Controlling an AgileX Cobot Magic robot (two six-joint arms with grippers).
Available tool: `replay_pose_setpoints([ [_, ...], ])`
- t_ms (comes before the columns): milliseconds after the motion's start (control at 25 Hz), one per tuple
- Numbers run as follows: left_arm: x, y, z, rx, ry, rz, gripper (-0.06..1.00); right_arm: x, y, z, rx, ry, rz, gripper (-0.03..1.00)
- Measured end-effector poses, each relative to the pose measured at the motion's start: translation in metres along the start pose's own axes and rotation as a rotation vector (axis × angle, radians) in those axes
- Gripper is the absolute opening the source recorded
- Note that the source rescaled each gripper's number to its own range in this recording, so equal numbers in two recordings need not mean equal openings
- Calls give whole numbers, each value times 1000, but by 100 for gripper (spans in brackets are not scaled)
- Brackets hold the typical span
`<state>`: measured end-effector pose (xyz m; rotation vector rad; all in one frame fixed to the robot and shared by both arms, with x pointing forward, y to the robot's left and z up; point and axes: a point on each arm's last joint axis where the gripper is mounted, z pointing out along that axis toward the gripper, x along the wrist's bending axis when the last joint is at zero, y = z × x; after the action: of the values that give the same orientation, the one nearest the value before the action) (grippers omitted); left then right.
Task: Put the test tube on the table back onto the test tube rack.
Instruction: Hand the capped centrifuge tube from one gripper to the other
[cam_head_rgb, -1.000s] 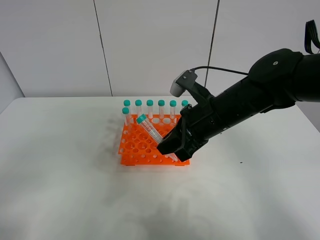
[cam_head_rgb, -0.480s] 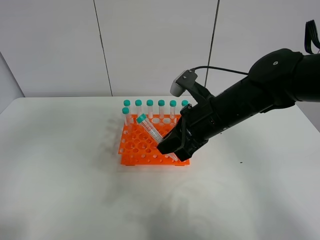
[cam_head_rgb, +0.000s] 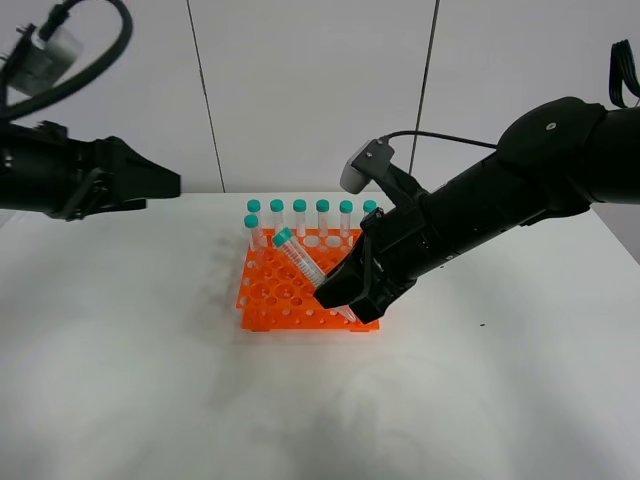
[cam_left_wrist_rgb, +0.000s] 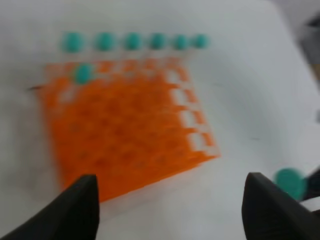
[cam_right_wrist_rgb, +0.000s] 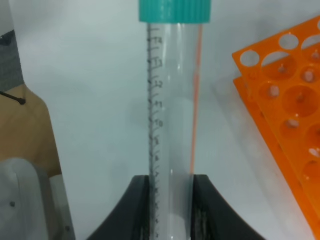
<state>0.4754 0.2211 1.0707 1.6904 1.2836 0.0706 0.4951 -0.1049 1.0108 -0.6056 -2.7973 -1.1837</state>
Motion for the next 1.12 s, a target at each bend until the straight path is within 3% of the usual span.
replay_pose_setpoints([
  [280, -22, -11, 48, 60, -135, -26, 89, 0, 0, 0, 0, 0, -5, 4],
  [720, -52, -13, 58, 11, -259, -21, 89, 1, 3, 0, -30, 11, 10, 4],
  [880, -56, -14, 59, 12, -274, -10, 89, 1, 4, 0, -47, 16, 13, 4],
  [1120, -50, -15, 66, 13, -236, -21, 89, 3, 4, 0, -46, 32, 11, 4],
])
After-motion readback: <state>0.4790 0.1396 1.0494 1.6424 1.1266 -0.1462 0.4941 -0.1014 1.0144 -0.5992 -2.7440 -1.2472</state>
